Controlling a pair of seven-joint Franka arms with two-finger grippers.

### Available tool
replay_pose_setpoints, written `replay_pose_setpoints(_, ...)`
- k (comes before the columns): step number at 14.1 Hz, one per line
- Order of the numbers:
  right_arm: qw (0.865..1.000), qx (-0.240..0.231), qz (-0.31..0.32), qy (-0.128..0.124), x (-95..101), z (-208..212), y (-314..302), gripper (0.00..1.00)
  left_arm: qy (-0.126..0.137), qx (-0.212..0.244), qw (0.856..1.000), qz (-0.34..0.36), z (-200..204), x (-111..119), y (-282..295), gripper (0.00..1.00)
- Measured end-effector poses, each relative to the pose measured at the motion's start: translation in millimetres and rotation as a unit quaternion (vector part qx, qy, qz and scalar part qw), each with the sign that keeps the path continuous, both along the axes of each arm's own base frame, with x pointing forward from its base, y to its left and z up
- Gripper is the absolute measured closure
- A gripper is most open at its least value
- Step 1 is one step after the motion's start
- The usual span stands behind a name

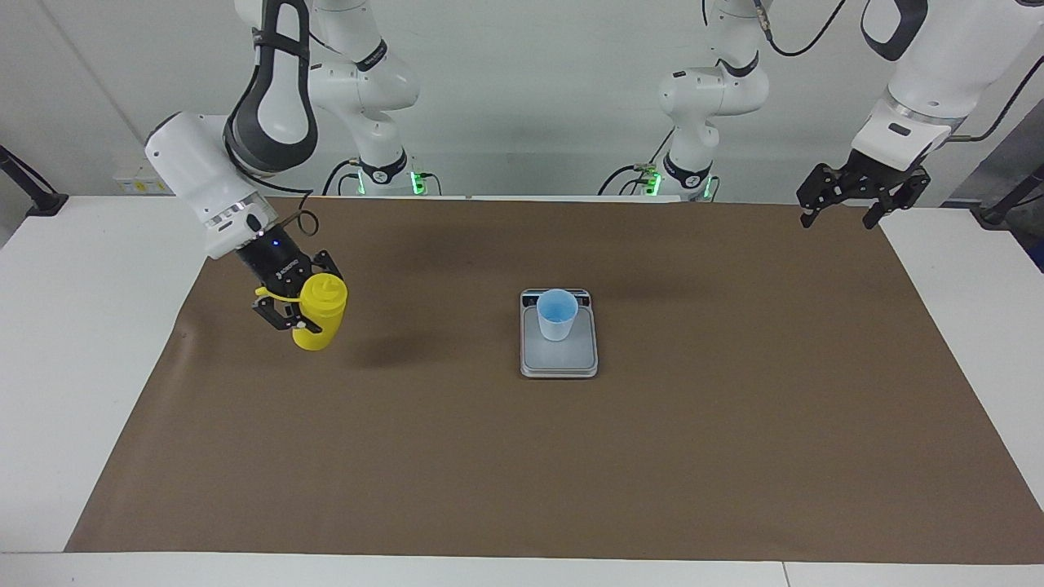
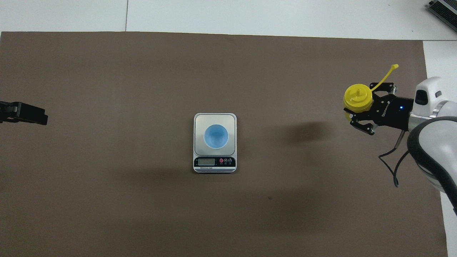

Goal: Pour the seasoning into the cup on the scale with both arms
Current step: 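Lift the yellow bottle with the right gripper and carry it toward the cup, then tilt the yellow bottle nozzle-down over the blue cup with the right gripper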

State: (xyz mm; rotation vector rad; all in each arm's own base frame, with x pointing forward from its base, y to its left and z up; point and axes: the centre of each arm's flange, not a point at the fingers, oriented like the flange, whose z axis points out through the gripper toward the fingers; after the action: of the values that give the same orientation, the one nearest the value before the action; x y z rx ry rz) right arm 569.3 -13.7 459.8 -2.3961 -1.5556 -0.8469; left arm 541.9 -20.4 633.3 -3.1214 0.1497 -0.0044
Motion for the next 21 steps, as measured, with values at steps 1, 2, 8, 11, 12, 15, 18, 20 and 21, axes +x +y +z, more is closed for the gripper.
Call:
replay_pose_setpoints(1,1.000,-0.015,0.003,0.002,3.4,8.4,11.7,0.51,0.000,0.000,1.000,0.001,0.0,0.0,1.6,0.00)
replay_pose_setpoints(2,1.000,-0.027,0.006,0.004,5.5,14.6,24.0,0.51,0.000,0.000,1.000,0.002,0.0,0.1,2.3,0.00)
replay_pose_setpoints(8,0.994,-0.104,0.005,0.015,6.7,19.1,114.6,0.51,0.000,0.000,1.000,0.003,-0.1,0.0,2.8,0.00)
replay_pose_setpoints(11,0.990,-0.141,0.026,-0.011,4.3,14.8,181.6,0.51,0.000,0.000,1.000,0.003,-0.1,0.0,3.2,0.00)
replay_pose_setpoints(12,0.987,-0.157,0.038,-0.020,3.3,11.4,200.7,0.51,0.000,0.000,1.000,0.003,-0.1,0.0,3.3,0.00)
replay_pose_setpoints(15,0.969,-0.225,0.087,-0.058,-4.6,1.3,249.6,0.51,0.001,0.000,1.000,0.003,-0.1,0.0,3.1,0.00)
replay_pose_setpoints(18,0.949,-0.284,0.111,-0.084,-20.9,-12.4,292.6,0.51,0.001,0.000,1.000,0.003,-0.1,0.0,3.2,0.00)
replay_pose_setpoints(20,0.933,-0.321,0.134,-0.097,-30.4,-20.5,310.3,0.51,0.001,0.000,1.000,0.003,-0.2,0.0,3.2,0.00)
replay_pose_setpoints(21,0.924,-0.338,0.145,-0.103,-33.1,-22.9,314.3,0.51,0.001,0.000,1.000,0.003,-0.2,0.0,3.2,0.00)
